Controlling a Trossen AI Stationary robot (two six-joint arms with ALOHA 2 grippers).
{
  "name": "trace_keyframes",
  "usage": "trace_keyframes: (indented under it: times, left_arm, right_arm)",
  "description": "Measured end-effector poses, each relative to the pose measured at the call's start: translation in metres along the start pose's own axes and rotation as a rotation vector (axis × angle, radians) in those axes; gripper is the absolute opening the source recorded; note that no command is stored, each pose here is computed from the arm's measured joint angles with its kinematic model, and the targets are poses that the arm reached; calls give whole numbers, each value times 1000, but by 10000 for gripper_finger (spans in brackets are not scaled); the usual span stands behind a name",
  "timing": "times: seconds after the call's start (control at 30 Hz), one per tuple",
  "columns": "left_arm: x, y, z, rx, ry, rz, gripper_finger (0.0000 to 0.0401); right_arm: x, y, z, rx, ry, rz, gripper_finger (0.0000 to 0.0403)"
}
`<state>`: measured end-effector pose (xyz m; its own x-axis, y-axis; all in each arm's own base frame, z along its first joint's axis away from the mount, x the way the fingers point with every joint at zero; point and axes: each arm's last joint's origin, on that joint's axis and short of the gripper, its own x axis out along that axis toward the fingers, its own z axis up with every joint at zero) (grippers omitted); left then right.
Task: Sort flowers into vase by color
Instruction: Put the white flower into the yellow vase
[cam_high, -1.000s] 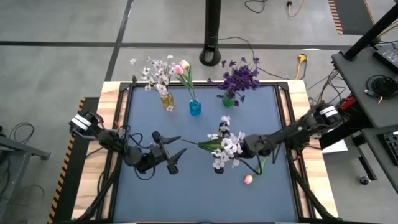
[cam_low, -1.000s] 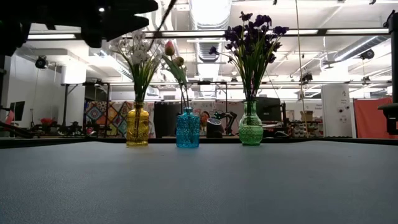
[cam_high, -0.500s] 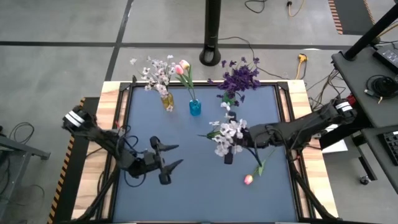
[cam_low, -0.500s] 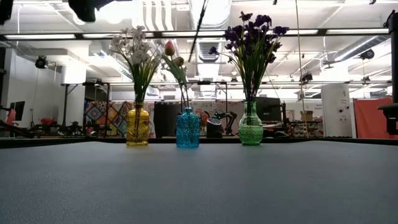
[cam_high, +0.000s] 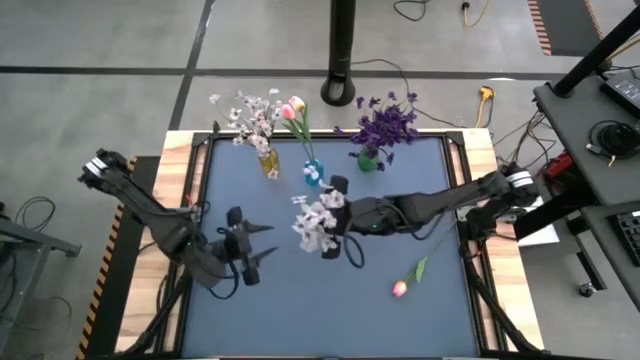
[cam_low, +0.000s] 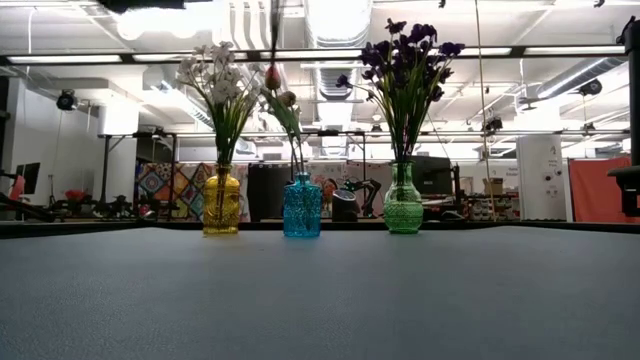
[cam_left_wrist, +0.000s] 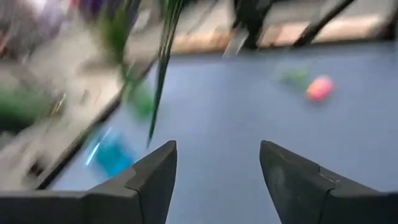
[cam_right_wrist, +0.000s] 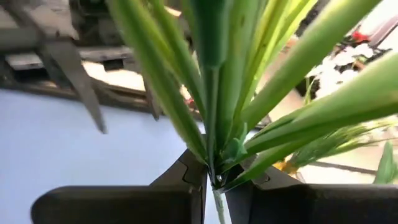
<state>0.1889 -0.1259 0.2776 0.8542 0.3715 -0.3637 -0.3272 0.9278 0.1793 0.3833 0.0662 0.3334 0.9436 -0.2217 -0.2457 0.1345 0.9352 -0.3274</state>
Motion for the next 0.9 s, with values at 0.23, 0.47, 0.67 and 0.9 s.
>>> trace_keyframes:
  times: [0.23, 0.47, 0.67, 0.9]
  left_arm:
    - [-18, 38, -11, 13, 204, 270, 192]
    - [-21, 52, -19, 89, 169, 348, 179]
    - [-24, 63, -28, 83, 135, 371, 169]
    - [-23, 64, -32, -30, 76, 345, 161]
  right_arm:
    - [36, -27, -10, -50, -2, -40, 28]
    - [64, -84, -33, 11, -44, -19, 28]
    - [86, -118, -55, 31, -96, -16, 28]
    - [96, -127, -63, 24, -153, -23, 28]
